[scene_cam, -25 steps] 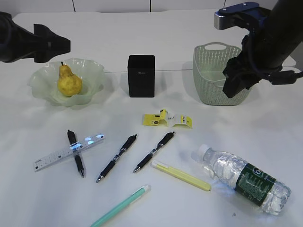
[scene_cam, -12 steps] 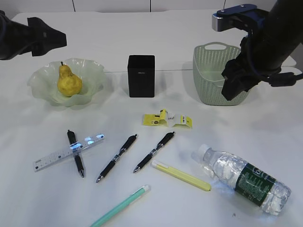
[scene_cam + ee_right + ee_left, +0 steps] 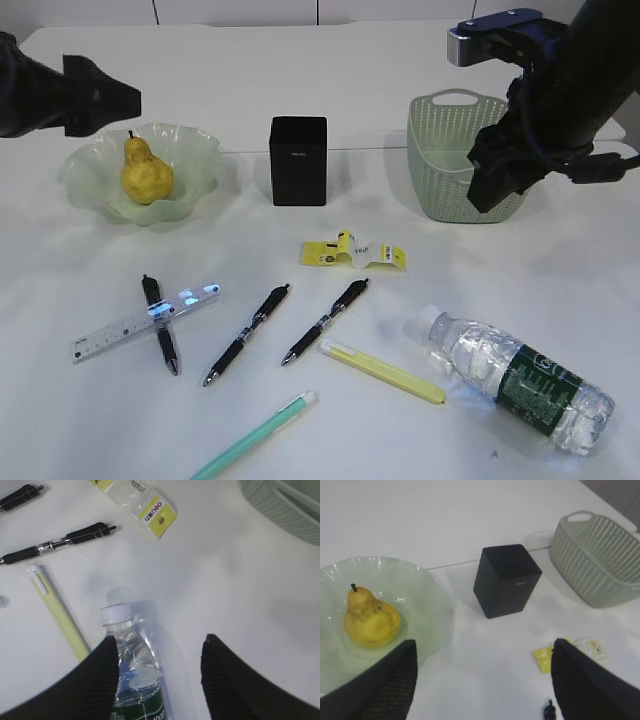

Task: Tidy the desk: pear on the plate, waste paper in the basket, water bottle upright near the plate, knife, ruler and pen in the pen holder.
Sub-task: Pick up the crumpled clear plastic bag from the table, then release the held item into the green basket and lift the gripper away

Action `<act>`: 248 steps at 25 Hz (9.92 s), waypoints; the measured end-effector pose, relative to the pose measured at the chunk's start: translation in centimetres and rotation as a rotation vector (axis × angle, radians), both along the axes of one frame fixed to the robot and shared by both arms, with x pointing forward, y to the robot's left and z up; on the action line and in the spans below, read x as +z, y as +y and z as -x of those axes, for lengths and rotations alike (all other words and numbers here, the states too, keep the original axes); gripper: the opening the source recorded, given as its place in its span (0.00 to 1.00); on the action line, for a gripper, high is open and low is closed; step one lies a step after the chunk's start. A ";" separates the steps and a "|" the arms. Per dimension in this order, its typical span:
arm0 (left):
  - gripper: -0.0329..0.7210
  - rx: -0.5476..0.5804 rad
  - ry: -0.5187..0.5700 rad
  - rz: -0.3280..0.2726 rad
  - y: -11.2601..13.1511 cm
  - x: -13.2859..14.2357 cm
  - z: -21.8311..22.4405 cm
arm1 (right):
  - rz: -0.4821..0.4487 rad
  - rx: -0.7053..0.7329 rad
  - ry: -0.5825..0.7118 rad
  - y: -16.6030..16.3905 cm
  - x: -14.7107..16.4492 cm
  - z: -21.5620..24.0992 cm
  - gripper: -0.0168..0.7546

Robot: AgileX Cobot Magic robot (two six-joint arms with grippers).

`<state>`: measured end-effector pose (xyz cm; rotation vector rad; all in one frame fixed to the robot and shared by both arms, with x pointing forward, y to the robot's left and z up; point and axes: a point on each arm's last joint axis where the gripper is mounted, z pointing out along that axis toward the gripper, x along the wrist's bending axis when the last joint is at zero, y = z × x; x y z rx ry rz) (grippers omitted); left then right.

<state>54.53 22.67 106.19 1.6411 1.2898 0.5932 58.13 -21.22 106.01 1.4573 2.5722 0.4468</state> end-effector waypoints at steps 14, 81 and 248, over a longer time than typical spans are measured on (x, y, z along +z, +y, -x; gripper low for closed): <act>0.83 -0.051 0.019 -0.137 1.9 -0.6 0.0 | -0.003 0.001 0.002 0.0 0.0 0.0 0.57; 0.77 -0.077 0.495 -0.321 -0.1 -3.7 3.6 | 0.044 0.031 0.059 6.8 -1.3 -1.5 0.57; 0.76 -0.077 0.549 -0.241 -0.6 -3.7 4.0 | 0.031 -0.292 -0.102 8.7 -1.3 -12.1 0.04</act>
